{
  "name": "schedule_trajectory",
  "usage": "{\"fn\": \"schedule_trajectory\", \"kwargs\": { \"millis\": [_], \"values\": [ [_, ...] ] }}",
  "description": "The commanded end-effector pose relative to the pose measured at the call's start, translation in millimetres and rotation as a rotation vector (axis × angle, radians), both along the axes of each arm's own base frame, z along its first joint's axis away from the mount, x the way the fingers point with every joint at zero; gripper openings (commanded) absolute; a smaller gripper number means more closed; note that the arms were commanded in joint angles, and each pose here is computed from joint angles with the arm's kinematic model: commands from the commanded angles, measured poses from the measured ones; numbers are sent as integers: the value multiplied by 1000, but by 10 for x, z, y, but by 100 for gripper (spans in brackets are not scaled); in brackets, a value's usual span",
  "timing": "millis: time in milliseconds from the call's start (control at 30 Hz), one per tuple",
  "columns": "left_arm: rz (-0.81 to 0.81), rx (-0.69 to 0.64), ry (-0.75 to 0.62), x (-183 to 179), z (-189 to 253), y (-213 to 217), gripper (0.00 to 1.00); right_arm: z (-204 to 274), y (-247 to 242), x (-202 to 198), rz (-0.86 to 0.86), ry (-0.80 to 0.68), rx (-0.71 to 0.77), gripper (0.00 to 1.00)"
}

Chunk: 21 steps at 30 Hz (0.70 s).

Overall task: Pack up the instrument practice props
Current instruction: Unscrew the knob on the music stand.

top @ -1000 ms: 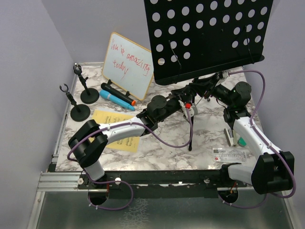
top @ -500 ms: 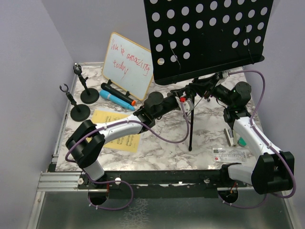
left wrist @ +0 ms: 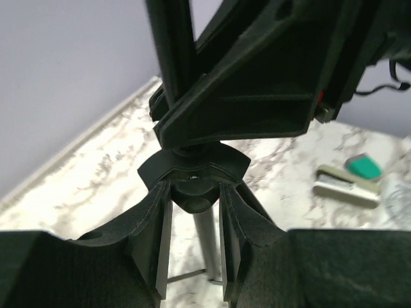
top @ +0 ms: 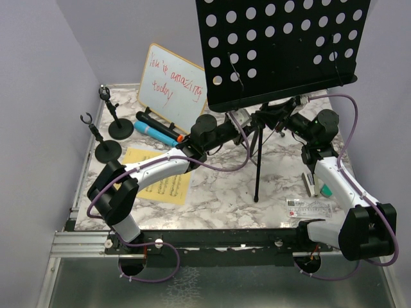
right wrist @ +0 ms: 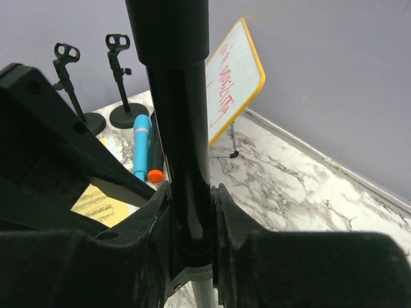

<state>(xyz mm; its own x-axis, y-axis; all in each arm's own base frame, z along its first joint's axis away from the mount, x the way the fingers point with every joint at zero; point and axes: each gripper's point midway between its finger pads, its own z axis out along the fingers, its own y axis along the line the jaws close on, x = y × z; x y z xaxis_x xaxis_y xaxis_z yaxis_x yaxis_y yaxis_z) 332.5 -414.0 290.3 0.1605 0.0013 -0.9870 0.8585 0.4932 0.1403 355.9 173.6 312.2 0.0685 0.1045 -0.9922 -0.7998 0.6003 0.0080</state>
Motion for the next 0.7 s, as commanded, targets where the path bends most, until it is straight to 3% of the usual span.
{"fn": "schedule_trajectory", "kwargs": {
  "millis": [0, 200, 367, 500, 567, 667],
  "values": [
    [81, -286, 313, 96, 307, 71, 0, -465, 134, -158, 111, 197, -23, 1],
    [126, -493, 648, 90, 173, 102, 0, -475, 133, -148, 107, 206, -18, 1],
    [134, -606, 821, 87, 152, 124, 0, -480, 136, -142, 107, 215, -13, 1],
    [147, -651, 872, 87, 192, 170, 0, -479, 129, -136, 100, 219, -13, 1],
    [146, -633, 830, 76, 237, 194, 1, -478, 128, -139, 99, 219, -14, 1],
    [146, -555, 673, 33, 298, 256, 35, -476, 130, -142, 102, 217, -15, 1]
  ]
}}
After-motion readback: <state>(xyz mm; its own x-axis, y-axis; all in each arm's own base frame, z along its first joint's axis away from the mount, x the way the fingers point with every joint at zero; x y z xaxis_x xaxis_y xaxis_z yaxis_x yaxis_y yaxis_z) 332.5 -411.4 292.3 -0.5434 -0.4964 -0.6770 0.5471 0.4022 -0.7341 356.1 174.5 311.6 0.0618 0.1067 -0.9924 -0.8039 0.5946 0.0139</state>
